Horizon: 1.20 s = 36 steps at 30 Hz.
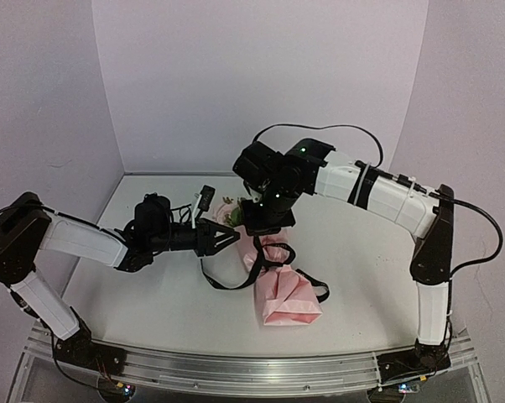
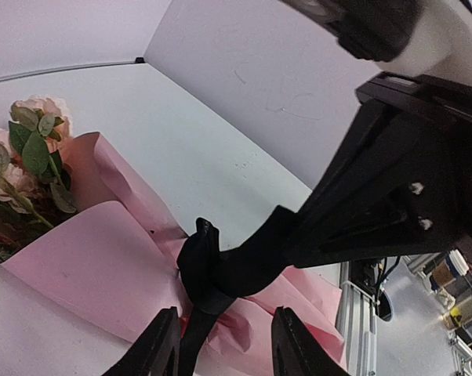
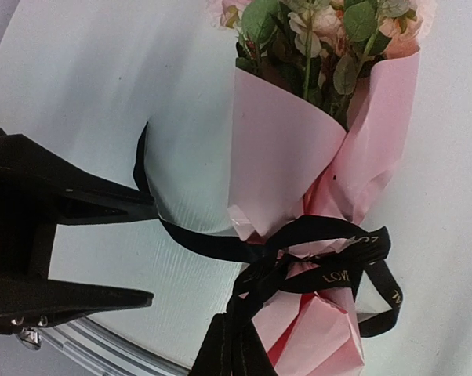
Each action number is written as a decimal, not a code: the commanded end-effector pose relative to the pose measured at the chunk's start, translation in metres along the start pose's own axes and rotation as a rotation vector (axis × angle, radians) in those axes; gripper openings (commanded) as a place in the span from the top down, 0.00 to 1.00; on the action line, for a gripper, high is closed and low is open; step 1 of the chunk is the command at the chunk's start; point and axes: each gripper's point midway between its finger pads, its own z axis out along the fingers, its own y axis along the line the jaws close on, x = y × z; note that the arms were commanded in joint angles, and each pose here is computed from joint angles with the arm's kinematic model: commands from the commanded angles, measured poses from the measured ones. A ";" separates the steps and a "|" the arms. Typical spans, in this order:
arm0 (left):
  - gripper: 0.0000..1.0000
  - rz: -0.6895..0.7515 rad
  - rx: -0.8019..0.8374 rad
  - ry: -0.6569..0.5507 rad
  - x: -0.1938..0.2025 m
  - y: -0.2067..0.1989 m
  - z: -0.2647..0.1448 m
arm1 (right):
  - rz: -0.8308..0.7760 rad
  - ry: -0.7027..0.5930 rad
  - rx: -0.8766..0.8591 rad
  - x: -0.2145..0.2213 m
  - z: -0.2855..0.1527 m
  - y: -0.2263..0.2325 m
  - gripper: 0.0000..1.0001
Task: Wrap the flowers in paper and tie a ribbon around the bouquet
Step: Cross the half-tied ribbon over the folded bouquet.
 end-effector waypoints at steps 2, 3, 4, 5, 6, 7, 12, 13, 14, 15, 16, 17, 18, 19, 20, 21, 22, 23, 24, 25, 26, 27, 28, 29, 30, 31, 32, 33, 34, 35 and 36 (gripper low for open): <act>0.54 0.123 0.083 -0.007 0.000 -0.017 -0.006 | -0.055 0.030 -0.062 0.003 0.010 0.012 1.00; 0.54 0.135 0.074 0.006 0.002 -0.015 -0.005 | -0.058 0.023 -0.076 0.003 0.010 0.013 1.00; 0.54 0.143 0.061 0.020 0.004 -0.012 -0.005 | -0.057 0.033 -0.085 0.006 0.013 0.012 1.00; 0.54 0.143 0.042 0.033 0.006 -0.008 -0.004 | -0.048 0.032 -0.103 0.007 0.016 0.011 1.00; 0.54 0.139 0.029 0.040 0.008 -0.005 -0.004 | -0.035 0.038 -0.121 0.008 0.019 0.008 1.00; 0.54 0.132 0.025 0.042 0.010 -0.004 -0.004 | -0.020 0.049 -0.135 0.011 0.022 0.005 1.00; 0.53 0.044 0.019 -0.025 0.006 -0.004 -0.011 | -0.003 0.062 -0.176 0.008 0.031 -0.002 0.95; 0.53 0.025 0.009 -0.039 0.005 -0.002 -0.011 | 0.002 0.071 -0.187 0.008 0.034 0.000 0.96; 0.53 -0.004 0.003 -0.047 0.006 0.000 -0.011 | 0.004 0.079 -0.206 0.006 0.035 0.003 0.96; 0.54 -0.021 0.001 -0.059 0.006 0.001 -0.012 | 0.005 0.084 -0.220 0.005 0.036 0.007 0.97; 0.54 -0.041 -0.007 -0.079 0.005 0.003 -0.014 | 0.006 0.093 -0.241 0.005 0.038 0.012 0.97; 0.55 -0.058 -0.022 -0.102 0.004 0.005 -0.017 | 0.007 0.103 -0.257 0.005 0.042 0.016 0.97; 0.55 -0.075 -0.032 -0.113 0.005 0.007 -0.020 | 0.007 0.112 -0.276 0.006 0.042 0.021 0.98; 0.55 -0.086 -0.031 -0.117 0.005 0.007 -0.021 | 0.002 0.121 -0.282 0.008 0.045 0.023 0.98; 0.55 -0.096 -0.028 -0.118 0.006 0.006 -0.022 | -0.004 0.129 -0.289 0.011 0.046 0.026 0.98; 0.55 -0.102 -0.021 -0.114 0.008 0.004 -0.023 | -0.011 0.136 -0.299 0.014 0.047 0.028 0.97; 0.55 -0.106 -0.018 -0.112 0.009 0.003 -0.024 | -0.017 0.140 -0.311 0.015 0.047 0.030 0.95; 0.55 -0.110 -0.022 -0.115 0.011 0.003 -0.028 | -0.026 0.141 -0.325 0.016 0.045 0.033 0.92; 0.55 -0.116 -0.032 -0.122 0.011 0.004 -0.032 | -0.039 0.141 -0.336 0.017 0.044 0.036 0.88; 0.55 -0.125 -0.045 -0.128 0.012 0.006 -0.036 | -0.050 0.138 -0.341 0.018 0.041 0.037 0.83; 0.54 -0.133 -0.055 -0.129 0.012 0.009 -0.039 | -0.059 0.132 -0.343 0.018 0.038 0.038 0.78; 0.54 -0.140 -0.063 -0.128 0.012 0.010 -0.042 | -0.067 0.125 -0.344 0.018 0.034 0.037 0.70; 0.54 -0.144 -0.066 -0.129 0.012 0.011 -0.044 | -0.076 0.113 -0.340 0.018 0.030 0.034 0.62; 0.54 -0.147 -0.068 -0.133 0.011 0.011 -0.046 | -0.086 0.101 -0.333 0.018 0.025 0.031 0.53; 0.53 -0.152 -0.070 -0.144 0.007 0.011 -0.048 | -0.098 0.090 -0.322 0.019 0.021 0.027 0.45; 0.53 -0.158 -0.079 -0.148 0.004 0.012 -0.049 | -0.106 0.070 -0.316 0.019 0.012 0.022 0.38; 0.53 -0.161 -0.090 -0.147 0.001 0.014 -0.049 | -0.112 0.056 -0.303 0.020 0.007 0.017 0.32; 0.52 -0.159 -0.099 -0.141 -0.002 0.014 -0.048 | -0.115 0.047 -0.281 0.022 0.005 0.010 0.27; 0.52 -0.146 -0.101 -0.142 -0.009 0.013 -0.047 | -0.116 0.029 -0.270 0.023 -0.003 0.004 0.23; 0.52 -0.147 -0.109 -0.136 -0.010 0.013 -0.046 | -0.111 0.023 -0.243 0.027 -0.005 -0.007 0.19; 0.53 -0.141 -0.111 -0.139 -0.015 0.012 -0.045 | -0.103 0.022 -0.212 0.032 -0.004 -0.018 0.16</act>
